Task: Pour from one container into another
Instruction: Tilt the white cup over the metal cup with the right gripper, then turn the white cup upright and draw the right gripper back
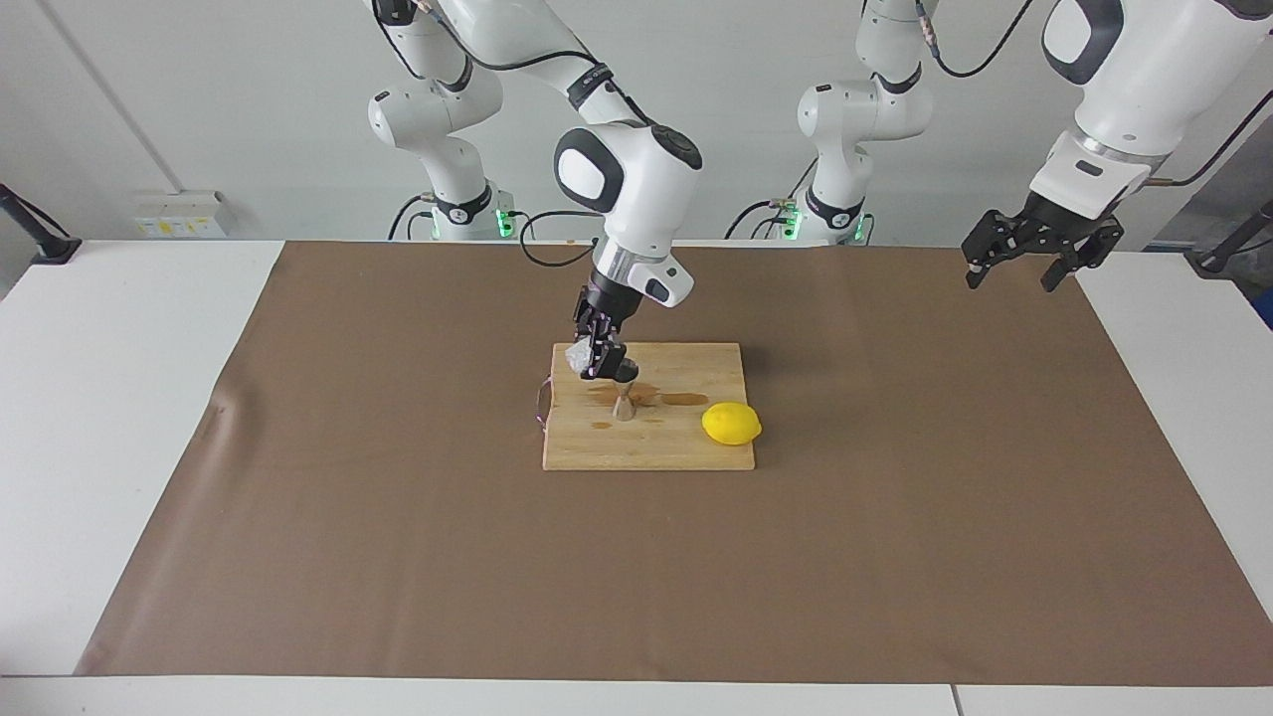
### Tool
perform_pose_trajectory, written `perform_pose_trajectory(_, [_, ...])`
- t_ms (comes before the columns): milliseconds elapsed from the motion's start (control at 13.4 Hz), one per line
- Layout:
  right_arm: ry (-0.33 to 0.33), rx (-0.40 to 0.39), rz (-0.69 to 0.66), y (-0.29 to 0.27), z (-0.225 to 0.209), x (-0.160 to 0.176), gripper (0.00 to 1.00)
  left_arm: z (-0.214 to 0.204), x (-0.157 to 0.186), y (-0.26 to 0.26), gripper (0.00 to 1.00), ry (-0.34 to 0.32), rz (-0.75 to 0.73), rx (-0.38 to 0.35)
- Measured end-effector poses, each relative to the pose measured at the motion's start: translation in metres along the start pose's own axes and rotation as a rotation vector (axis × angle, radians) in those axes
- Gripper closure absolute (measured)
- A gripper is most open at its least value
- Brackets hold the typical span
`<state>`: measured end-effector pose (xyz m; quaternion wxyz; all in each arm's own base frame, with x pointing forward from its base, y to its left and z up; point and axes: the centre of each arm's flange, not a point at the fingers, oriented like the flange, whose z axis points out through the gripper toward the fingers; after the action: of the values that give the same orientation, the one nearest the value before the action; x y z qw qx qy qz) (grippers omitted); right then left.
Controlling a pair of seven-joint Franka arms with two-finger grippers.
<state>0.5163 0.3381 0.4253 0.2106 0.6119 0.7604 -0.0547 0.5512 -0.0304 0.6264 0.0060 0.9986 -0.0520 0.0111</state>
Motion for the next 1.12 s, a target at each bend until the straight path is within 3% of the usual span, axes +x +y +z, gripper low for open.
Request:
perform_pose_trajectory(748, [0.183,0.105,0.108,0.009,-0.004,-0.047,0.47,0.000,0.000,0.000,0.00,0.000,0.000,0.000])
perform_pose_trajectory(1122, [0.345,0.179,0.160,0.022,0.020,-0.119,0.47,0.000,0.000,0.000,0.00,0.000,0.000,0.000])
